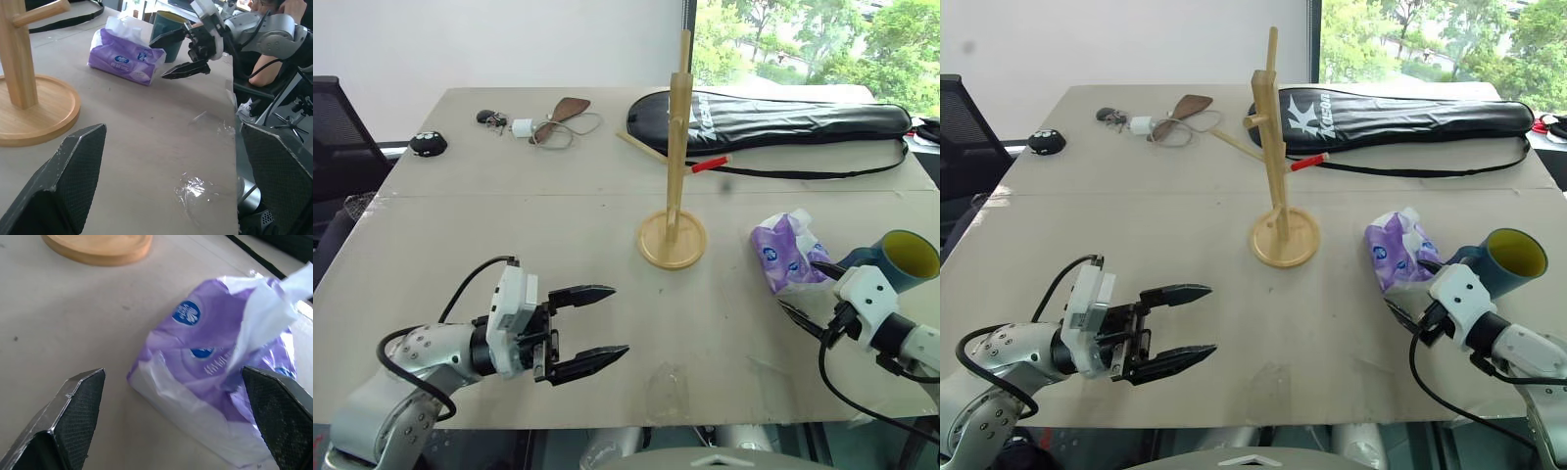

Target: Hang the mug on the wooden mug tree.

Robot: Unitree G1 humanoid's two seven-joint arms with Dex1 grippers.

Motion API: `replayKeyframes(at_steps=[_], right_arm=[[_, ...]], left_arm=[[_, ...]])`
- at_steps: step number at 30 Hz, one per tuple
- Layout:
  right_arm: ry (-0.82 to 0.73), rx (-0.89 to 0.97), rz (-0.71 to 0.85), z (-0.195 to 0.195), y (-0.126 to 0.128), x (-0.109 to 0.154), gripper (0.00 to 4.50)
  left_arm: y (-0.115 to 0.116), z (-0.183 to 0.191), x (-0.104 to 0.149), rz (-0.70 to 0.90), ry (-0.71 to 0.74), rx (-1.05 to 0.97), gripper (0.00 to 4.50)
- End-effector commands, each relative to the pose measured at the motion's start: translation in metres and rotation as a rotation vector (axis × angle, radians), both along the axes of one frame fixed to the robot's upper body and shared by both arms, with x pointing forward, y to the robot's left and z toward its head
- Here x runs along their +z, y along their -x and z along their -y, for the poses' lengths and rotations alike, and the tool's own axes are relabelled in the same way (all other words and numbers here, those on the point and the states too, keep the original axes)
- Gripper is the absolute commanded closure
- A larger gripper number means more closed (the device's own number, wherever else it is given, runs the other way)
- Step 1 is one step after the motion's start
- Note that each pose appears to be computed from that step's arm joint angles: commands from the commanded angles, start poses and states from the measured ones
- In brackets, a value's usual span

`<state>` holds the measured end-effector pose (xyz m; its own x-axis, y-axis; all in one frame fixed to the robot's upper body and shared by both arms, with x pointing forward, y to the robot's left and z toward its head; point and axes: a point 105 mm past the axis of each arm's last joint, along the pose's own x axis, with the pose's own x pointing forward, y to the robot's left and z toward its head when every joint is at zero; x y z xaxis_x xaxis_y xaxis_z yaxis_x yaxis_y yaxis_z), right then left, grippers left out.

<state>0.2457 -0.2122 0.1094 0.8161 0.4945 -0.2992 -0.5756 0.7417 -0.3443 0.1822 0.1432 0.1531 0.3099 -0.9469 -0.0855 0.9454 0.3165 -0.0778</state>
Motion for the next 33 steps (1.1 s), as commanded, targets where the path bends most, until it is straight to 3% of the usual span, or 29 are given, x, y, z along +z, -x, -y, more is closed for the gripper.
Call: replayKeyframes(at_steps=[1,3,6,14,20,33], right_arm=[[0.018,-0.005,0.005,0.0,-0.009,-0.003,0.01],[0.042,0.012,-0.011,-0.003,-0.014,-0.01,0.01],[0.06,0.05,0.013,-0.013,-0.024,-0.01,0.73],[0.097,0.097,0.049,-0.018,-0.026,0.0,4.38],[0.041,0.134,0.238,-0.033,-0.026,0.043,4.38],[0.062,0.043,0.412,-0.02,-0.037,0.107,4.38]], left_arm=[[0.004,0.003,0.01,0.047,0.008,-0.003,0.0],[0.004,0.004,0.009,0.049,0.005,0.003,0.0],[0.003,0.002,0.01,0.059,0.005,0.018,0.0],[0.0,0.001,0.009,0.07,0.009,0.033,0.0],[-0.004,0.001,0.008,0.088,0.02,0.044,0.0],[-0.01,0.003,0.007,0.103,0.034,0.043,0.0]])
